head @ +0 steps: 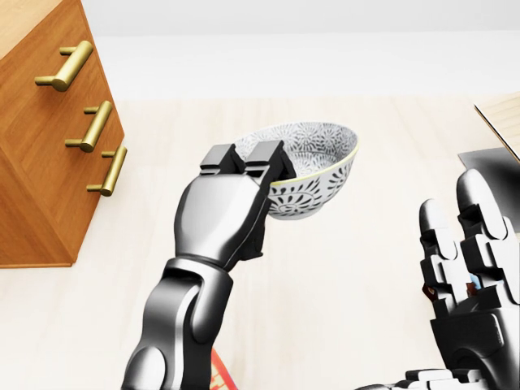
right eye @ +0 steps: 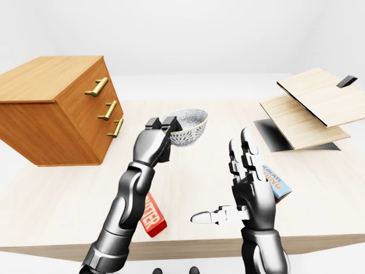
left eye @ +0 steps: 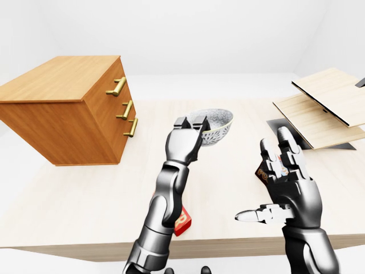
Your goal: Close the top drawer of the cabinet and put the bowl on top of it.
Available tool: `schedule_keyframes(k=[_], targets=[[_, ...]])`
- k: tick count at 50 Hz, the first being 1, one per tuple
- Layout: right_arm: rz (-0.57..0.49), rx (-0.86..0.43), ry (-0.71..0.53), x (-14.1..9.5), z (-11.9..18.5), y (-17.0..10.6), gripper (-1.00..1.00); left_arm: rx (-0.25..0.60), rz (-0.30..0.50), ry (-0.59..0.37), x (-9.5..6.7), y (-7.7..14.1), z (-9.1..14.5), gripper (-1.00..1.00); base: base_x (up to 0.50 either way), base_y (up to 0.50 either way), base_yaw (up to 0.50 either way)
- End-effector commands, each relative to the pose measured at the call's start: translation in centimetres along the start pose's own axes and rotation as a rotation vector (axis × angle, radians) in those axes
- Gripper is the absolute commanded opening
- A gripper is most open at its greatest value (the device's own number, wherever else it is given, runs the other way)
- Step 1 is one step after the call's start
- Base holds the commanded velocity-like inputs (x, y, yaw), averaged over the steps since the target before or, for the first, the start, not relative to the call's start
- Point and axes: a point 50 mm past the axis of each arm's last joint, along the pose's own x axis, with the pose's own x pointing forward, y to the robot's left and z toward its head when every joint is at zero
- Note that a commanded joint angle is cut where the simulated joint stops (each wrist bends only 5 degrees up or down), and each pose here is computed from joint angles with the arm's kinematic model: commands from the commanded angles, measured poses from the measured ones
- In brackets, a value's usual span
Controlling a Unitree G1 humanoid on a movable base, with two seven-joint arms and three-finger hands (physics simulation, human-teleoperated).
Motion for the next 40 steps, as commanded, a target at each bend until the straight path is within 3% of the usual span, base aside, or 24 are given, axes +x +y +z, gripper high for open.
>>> schedule_keyframes(k=[1,27,40], targets=[[0.002,0.000,0.007,-0.1,-0.1,0.1,1.00,0.018,0.082,-0.023,0.5,3.4,0.1,-1.00,0.00,0.00,0.00],[0.016,0.002,0.034,-0.2,-0.5,0.6,1.00,0.020,0.263,-0.079,2.5,10.7,-1.0,-1.00,0.00,0.00,0.00],[0.021,0.003,0.053,0.1,-1.1,0.6,1.00,0.013,0.329,-0.101,3.0,13.2,-1.7,-1.00,0.00,0.00,0.00]])
